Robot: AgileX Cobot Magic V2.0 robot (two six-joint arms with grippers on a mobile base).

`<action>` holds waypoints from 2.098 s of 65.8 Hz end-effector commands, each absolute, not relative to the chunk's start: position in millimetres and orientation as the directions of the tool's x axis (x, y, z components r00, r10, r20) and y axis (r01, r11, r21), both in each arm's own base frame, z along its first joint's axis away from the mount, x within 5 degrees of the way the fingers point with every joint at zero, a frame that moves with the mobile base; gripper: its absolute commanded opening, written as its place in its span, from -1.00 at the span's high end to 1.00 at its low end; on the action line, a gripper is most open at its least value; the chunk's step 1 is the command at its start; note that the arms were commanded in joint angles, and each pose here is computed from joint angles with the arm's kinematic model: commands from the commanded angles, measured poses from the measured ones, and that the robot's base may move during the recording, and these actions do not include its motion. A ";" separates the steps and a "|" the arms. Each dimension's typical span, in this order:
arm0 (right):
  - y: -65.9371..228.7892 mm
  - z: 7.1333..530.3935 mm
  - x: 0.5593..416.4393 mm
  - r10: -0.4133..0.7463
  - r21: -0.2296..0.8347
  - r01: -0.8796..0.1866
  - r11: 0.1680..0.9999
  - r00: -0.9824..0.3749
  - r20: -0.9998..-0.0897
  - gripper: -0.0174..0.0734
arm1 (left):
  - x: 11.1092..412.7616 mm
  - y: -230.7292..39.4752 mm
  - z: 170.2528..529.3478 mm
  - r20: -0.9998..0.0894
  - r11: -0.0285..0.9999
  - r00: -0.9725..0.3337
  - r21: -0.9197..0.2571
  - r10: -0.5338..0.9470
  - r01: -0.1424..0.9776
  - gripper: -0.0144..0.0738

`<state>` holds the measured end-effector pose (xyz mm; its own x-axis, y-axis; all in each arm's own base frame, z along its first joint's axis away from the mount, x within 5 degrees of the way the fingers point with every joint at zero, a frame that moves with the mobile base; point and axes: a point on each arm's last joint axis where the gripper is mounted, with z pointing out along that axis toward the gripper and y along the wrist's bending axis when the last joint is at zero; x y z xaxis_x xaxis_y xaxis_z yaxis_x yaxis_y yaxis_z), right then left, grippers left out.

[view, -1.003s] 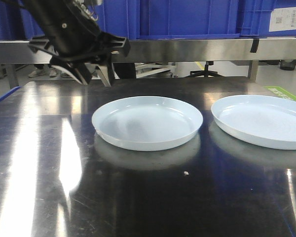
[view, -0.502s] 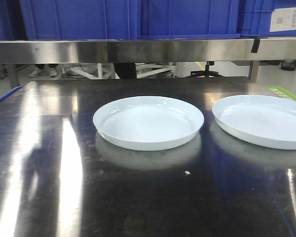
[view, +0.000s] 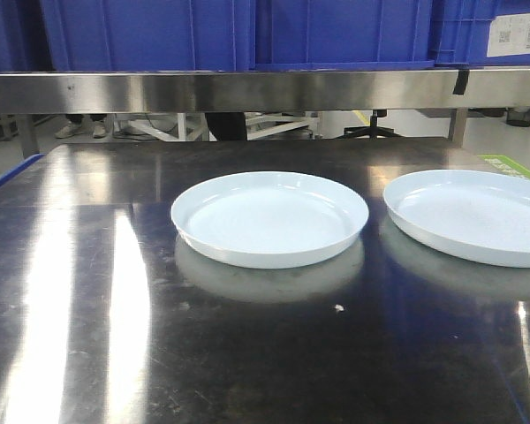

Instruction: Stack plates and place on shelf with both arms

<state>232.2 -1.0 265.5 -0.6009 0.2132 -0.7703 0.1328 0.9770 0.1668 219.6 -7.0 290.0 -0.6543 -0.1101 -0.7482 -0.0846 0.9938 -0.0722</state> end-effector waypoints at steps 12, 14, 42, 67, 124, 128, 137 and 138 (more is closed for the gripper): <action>-2.7 287.0 237.2 0.207 0.173 0.114 0.978 -0.499 -0.842 -0.64 | 175.1 -5.8 280.7 -0.843 0.994 -0.526 -0.098 -0.113 -0.056 0.48; -2.7 287.0 237.2 0.207 0.173 0.114 0.978 -0.499 -0.842 -0.64 | 170.6 -5.4 276.6 -0.846 0.995 -0.523 -0.089 -0.103 -0.052 0.48; -2.7 286.9 237.1 0.207 0.173 0.115 0.978 -0.500 -0.841 -0.64 | 155.3 -3.1 266.4 -0.882 1.000 -0.471 -0.002 -0.008 -0.013 0.48; -2.5 283.5 235.0 0.217 0.177 0.125 0.976 -0.535 -0.816 0.37 | 155.7 -3.4 267.1 -0.886 1.000 -0.463 -0.005 -0.010 -0.012 0.48; -2.5 279.5 235.0 0.217 0.173 0.131 0.976 -0.563 -0.798 -0.61 | 155.7 -3.4 267.1 -0.886 1.000 -0.463 -0.005 -0.010 -0.012 0.48; -2.5 274.8 238.2 0.217 0.171 0.134 0.976 -0.577 -0.787 -0.61 | 155.7 -3.4 267.1 -0.886 1.000 -0.463 -0.005 -0.010 -0.012 0.48; -3.1 261.4 250.1 0.208 0.158 0.136 0.978 -0.603 -0.770 -0.61 | 155.7 -3.4 267.1 -0.886 1.000 -0.463 -0.005 -0.010 -0.012 0.48; -3.1 260.4 251.7 0.208 0.158 0.136 0.978 -0.603 -0.770 -0.61 | 155.7 -3.4 267.1 -0.886 1.000 -0.463 -0.005 -0.010 -0.012 0.48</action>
<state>238.3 -0.9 246.8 -0.6825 0.2167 -0.6980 0.1518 0.9762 0.1546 151.0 -1.9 251.5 -0.5534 -0.0066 -0.8329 -0.0246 0.9997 0.0085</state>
